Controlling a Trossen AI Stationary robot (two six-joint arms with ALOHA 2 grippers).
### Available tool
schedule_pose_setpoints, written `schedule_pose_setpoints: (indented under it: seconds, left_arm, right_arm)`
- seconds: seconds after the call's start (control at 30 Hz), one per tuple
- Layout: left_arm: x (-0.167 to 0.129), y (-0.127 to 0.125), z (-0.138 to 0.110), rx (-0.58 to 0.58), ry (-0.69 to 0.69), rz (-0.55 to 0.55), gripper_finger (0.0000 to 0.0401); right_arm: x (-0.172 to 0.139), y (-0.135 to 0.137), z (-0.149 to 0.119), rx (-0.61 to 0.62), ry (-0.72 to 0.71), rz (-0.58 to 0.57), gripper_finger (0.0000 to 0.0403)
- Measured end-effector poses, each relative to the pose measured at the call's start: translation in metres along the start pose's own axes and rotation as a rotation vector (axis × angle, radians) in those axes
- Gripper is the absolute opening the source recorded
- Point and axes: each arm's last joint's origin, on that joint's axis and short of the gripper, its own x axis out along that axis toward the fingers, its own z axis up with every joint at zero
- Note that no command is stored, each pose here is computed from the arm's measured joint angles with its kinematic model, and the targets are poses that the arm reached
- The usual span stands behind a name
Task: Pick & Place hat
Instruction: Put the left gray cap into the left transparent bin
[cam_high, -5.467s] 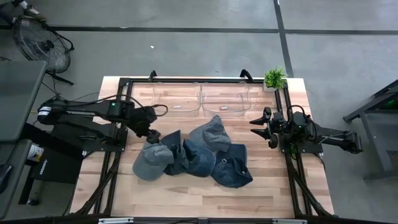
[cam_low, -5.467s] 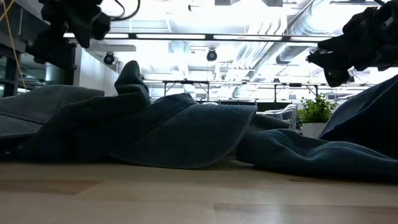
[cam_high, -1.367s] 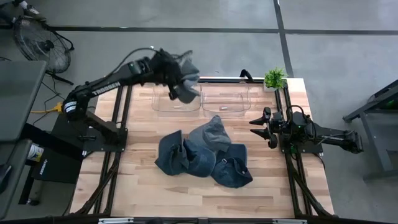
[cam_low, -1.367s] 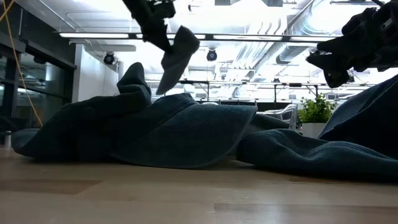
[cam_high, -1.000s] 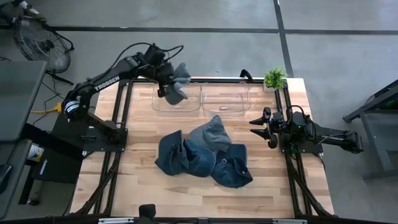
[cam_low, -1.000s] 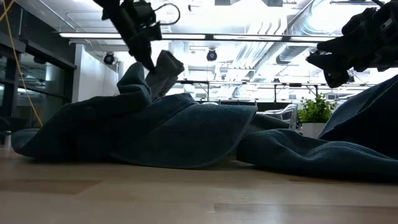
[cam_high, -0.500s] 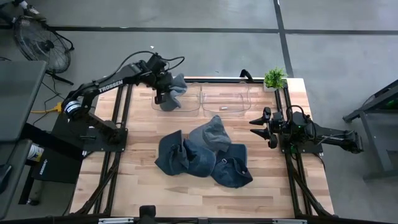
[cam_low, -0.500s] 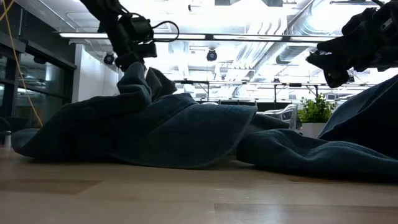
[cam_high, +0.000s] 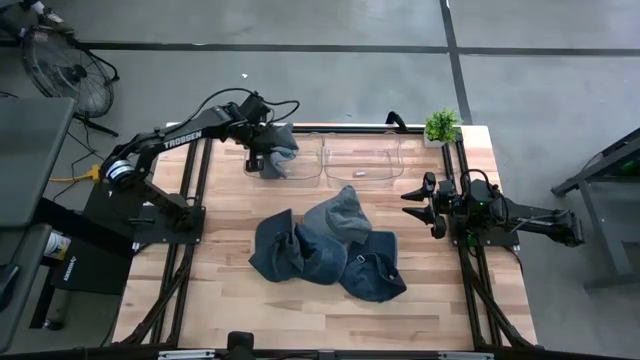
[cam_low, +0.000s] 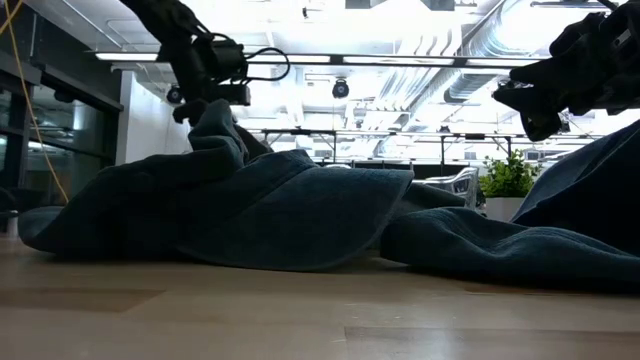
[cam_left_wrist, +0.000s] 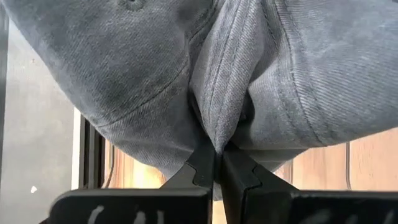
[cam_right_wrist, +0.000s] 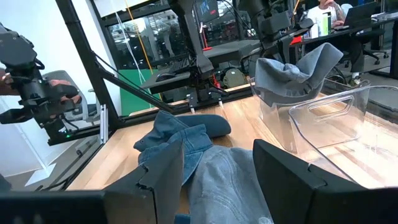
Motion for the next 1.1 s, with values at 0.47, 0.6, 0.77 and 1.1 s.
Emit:
schedule_pose_setpoints:
  seconds: [0.47,0.6,0.77,1.1]
  left_arm:
    - [0.003,-0.009,0.014,0.089,-0.035,0.021,0.0029]
    - [0.003,-0.014,0.018,0.124,-0.038,0.021,0.0048]
    - [0.004,-0.019,0.022,0.122,0.006,0.074,0.0116]
    - [-0.015,-0.011,0.037,0.123,0.02,0.209,0.0227]
  right_arm:
    - [0.0,0.0,0.0,0.0,0.0,-0.001,0.0188]
    - [0.0,0.0,0.0,0.0,0.0,-0.001,0.0188]
    - [0.0,0.0,0.0,0.0,0.0,-0.001,0.0188]
    - [0.0,0.0,0.0,0.0,0.0,-0.001,0.0188]
